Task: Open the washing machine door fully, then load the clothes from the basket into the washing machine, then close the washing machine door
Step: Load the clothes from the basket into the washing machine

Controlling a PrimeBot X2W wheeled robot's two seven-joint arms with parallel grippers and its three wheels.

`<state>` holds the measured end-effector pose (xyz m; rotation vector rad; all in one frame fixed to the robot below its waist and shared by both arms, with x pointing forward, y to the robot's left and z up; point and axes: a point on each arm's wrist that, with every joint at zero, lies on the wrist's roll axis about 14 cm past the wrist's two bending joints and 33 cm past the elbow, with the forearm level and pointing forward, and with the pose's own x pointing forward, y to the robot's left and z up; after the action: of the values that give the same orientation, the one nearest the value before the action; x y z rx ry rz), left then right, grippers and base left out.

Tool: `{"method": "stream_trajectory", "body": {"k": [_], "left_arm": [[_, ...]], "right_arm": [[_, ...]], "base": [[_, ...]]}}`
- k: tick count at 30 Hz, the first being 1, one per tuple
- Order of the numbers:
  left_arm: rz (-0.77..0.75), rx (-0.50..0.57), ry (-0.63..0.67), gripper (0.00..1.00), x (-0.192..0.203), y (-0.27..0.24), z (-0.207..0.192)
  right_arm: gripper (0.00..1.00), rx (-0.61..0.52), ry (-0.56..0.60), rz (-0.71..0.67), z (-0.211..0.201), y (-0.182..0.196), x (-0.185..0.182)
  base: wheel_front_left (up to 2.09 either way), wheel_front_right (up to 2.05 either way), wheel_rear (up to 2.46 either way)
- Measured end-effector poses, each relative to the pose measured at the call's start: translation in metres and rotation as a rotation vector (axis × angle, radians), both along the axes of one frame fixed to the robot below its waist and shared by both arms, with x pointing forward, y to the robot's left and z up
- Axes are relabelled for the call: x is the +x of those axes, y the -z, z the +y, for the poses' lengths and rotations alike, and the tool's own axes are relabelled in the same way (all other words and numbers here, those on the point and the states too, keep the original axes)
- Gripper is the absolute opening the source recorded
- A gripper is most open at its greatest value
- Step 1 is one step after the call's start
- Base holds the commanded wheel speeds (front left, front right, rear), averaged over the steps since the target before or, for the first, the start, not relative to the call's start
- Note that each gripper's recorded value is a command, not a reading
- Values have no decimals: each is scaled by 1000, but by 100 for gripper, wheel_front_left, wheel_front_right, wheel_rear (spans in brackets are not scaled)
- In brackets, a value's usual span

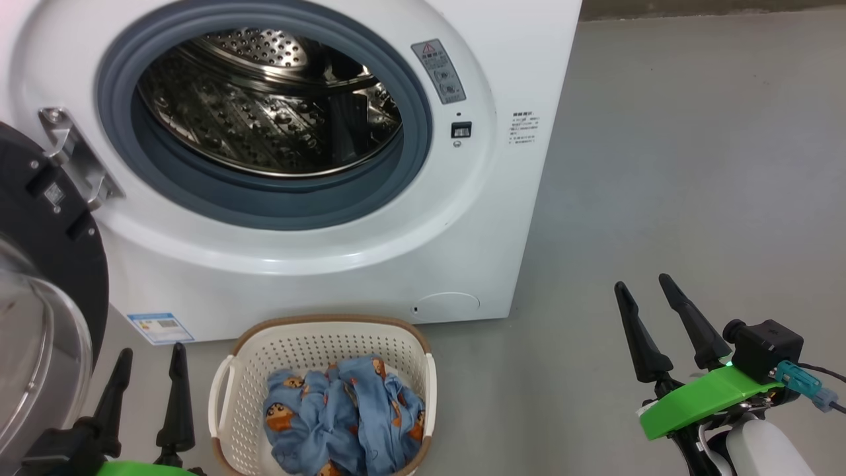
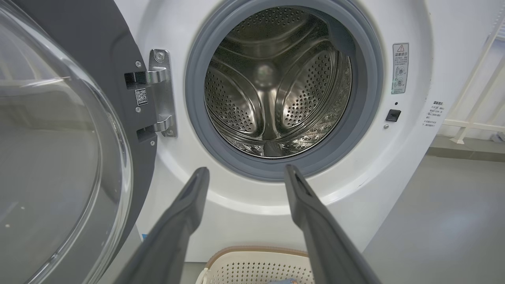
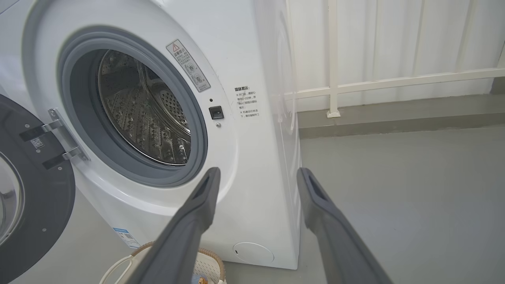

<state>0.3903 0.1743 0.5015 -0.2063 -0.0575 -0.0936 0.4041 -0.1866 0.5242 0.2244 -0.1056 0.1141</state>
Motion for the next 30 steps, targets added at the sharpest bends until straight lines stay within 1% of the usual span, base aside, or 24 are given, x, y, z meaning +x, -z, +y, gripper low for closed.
{"method": "stream_trajectory", "body": {"k": [9,30], "left_arm": [[5,5,-8,100,-1,2,3],[5,3,-9,100,-2,2,4]], "right_arm": [[100,0,-4,-1,1,0,1],[100,1,-11,1,4,0,2]], "base": [[57,-57,0],[0,0,0]]}}
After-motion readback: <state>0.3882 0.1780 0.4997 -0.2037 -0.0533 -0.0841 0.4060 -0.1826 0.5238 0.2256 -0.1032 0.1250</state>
